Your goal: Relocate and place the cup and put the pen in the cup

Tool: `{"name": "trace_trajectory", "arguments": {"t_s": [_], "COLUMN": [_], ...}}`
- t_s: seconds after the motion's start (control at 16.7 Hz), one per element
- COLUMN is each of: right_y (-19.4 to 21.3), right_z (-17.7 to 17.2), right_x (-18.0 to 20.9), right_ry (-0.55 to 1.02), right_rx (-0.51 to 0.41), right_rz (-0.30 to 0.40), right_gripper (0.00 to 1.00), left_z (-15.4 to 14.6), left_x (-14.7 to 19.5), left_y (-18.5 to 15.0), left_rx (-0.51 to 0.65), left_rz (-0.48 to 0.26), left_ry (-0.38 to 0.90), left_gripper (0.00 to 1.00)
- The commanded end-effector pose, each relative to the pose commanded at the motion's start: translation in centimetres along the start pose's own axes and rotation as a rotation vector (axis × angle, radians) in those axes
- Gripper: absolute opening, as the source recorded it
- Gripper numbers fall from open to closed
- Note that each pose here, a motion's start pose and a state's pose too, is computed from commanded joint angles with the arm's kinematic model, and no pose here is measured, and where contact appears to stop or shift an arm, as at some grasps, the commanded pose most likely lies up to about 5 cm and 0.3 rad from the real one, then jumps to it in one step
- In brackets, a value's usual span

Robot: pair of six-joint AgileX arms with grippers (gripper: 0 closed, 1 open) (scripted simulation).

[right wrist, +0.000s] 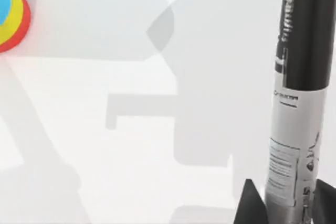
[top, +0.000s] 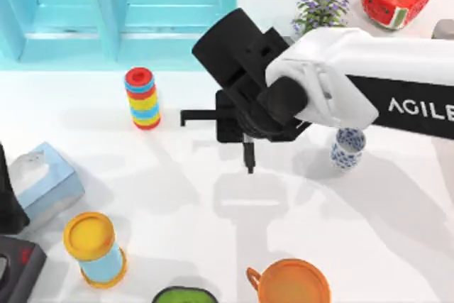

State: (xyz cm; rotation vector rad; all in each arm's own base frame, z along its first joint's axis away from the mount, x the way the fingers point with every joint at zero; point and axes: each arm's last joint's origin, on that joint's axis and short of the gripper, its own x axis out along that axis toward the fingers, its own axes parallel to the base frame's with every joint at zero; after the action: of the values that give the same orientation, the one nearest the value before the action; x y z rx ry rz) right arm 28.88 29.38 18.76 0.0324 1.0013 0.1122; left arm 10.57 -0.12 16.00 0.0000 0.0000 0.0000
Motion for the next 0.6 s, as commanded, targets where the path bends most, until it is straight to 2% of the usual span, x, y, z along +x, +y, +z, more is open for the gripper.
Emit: {"name": "trace_trajectory", "arguments": {"t_s": [0.3,0.48,0.6], "right_y": [-2.1,-3.9,-5.1], "right_z": [-3.5,-5.5,-6.6], "right_x": [0.0,-1.0,-2.1], "right_ry": [-0.353,-0.556,-0.683], "right_rx": [-0.154,-0.187,-0.176], "right_rz": [-0.059,-0.111,-0.143], "right_gripper": [0.0,0.0,0.0], "left_z": [0.0,0.0,0.0], "left_x": [0.0,0.0,0.0], "left_y": [0.0,0.0,0.0], "left_rx": [0.0,0.0,0.0], "left_rz": [0.0,0.0,0.0], "left_ry": [0.0,0.0,0.0], "left_gripper": [1.0,1.0,1.0]}}
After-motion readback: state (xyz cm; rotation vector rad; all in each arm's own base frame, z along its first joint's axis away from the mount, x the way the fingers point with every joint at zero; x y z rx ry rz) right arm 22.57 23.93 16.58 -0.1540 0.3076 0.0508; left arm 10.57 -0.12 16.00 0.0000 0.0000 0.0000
